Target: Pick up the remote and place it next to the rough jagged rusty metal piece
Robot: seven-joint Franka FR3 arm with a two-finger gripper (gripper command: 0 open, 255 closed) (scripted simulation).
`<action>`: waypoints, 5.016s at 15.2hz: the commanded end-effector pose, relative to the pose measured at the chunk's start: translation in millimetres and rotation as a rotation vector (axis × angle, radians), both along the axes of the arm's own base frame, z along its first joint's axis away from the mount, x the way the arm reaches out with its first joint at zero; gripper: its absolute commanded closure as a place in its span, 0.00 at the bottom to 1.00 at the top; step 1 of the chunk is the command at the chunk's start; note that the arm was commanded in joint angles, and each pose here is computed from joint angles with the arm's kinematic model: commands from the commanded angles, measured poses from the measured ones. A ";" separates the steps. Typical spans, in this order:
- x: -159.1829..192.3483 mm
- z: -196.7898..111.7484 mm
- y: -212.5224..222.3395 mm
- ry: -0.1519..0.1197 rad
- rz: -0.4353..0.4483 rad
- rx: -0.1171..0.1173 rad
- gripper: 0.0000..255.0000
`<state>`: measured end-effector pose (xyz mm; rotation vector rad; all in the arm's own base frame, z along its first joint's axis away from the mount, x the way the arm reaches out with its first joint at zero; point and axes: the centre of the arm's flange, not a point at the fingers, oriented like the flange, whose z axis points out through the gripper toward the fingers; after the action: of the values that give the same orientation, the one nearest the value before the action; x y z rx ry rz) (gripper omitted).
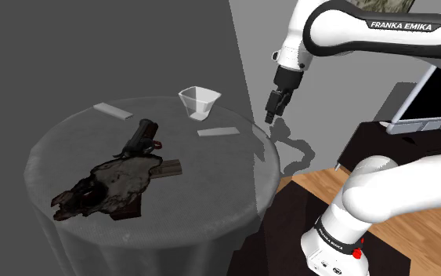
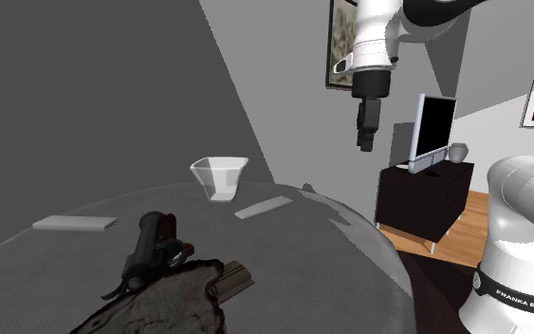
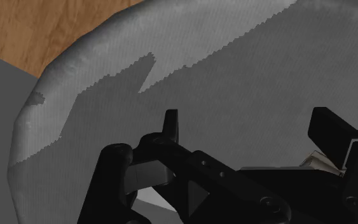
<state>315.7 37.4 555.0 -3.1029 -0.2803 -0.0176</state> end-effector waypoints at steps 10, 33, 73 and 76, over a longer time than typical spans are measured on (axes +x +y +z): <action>86.9 -62.1 -50.7 -0.001 0.328 -0.013 0.00; 290.4 -208.7 -59.4 -0.004 0.997 -0.041 0.00; 290.4 -127.2 -59.6 -0.004 0.997 -0.041 1.00; 290.4 -111.4 -59.6 -0.004 0.997 -0.041 1.00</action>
<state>606.4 -21.7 438.3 -2.6218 -1.7505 0.0031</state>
